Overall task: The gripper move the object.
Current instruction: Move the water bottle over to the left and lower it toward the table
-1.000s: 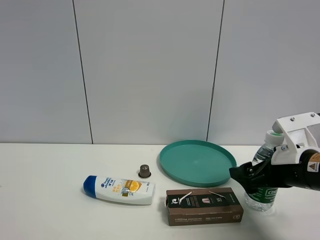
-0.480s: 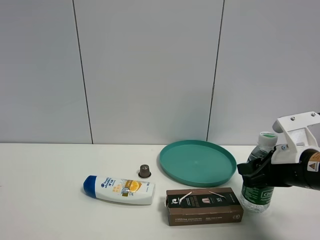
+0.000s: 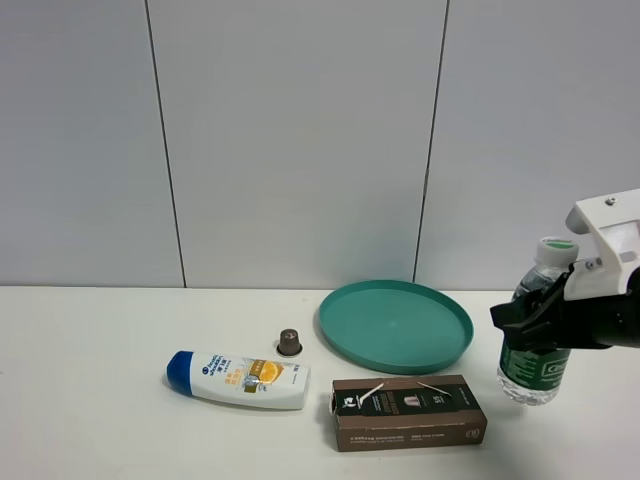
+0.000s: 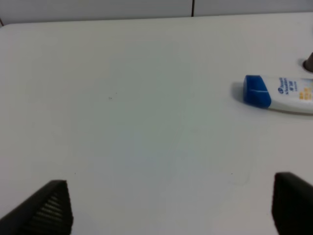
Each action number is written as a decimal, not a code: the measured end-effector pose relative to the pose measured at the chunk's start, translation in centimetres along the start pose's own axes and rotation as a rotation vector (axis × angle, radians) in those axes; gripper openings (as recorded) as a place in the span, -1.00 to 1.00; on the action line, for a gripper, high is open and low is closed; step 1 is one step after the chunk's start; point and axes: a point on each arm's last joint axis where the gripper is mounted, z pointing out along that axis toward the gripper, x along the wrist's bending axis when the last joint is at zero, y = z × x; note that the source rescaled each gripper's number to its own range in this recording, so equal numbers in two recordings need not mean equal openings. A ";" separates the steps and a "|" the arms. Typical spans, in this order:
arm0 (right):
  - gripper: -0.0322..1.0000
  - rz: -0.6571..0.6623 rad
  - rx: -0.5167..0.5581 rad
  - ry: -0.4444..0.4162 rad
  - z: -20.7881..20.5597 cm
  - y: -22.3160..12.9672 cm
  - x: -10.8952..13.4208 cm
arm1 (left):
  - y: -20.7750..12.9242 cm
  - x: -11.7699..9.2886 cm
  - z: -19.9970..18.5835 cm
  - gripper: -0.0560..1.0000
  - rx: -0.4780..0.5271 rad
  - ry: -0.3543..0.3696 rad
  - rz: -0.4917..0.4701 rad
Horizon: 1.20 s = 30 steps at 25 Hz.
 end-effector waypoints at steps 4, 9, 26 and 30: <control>-0.92 0.022 -0.075 -0.012 -1.4 1.7 -0.2 | 0.0 0.0 0.0 1.00 0.000 0.000 0.000; -0.93 0.097 -0.184 0.003 -3.3 3.9 -0.2 | 0.0 0.0 0.0 1.00 0.000 0.000 0.000; -0.93 -0.054 -0.301 0.261 -3.1 21.1 7.2 | 0.0 0.0 0.0 1.00 0.000 0.000 0.000; -0.93 -0.076 -0.215 0.221 -0.4 23.3 10.0 | 0.0 0.0 0.0 1.00 0.000 0.000 0.000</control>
